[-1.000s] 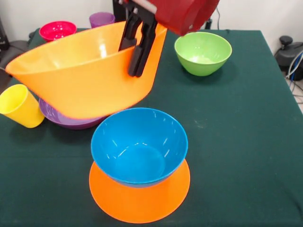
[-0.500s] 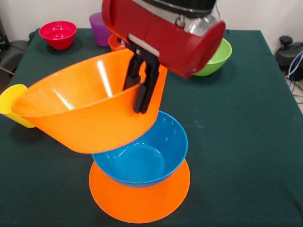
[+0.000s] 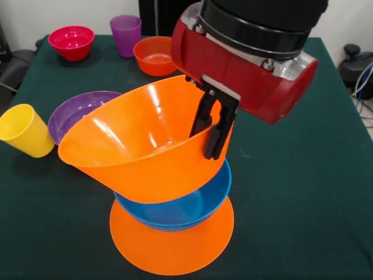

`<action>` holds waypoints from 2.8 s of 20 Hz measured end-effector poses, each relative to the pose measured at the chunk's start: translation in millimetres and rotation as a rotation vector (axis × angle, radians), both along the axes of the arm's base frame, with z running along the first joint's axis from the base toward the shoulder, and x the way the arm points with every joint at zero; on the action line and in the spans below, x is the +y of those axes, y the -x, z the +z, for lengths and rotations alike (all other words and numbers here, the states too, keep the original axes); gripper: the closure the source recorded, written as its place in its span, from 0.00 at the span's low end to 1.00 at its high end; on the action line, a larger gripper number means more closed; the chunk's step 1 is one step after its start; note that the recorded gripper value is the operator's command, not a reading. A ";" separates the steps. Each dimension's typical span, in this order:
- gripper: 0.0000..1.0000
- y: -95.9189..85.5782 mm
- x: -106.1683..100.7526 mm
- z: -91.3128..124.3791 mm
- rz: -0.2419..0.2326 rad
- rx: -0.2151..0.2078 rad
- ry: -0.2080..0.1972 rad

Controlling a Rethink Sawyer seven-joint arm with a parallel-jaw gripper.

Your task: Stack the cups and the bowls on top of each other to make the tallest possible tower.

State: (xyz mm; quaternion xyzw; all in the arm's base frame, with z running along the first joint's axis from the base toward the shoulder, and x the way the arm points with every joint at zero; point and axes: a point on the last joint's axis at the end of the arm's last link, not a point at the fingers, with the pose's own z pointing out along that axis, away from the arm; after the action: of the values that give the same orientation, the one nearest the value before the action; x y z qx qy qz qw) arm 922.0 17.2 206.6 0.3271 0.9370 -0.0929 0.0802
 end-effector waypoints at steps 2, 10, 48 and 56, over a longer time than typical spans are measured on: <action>1.00 0.2 6.9 -1.5 0.006 0.003 0.005; 1.00 2.2 32.1 -3.1 0.032 0.009 0.014; 1.00 17.5 18.0 -51.9 0.001 0.055 0.100; 1.00 21.0 32.9 -55.6 0.011 0.064 0.101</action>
State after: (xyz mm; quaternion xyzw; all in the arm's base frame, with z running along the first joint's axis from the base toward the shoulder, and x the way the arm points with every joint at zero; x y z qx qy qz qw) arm 901.0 50.0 151.0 0.3144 0.9350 -0.1500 0.0673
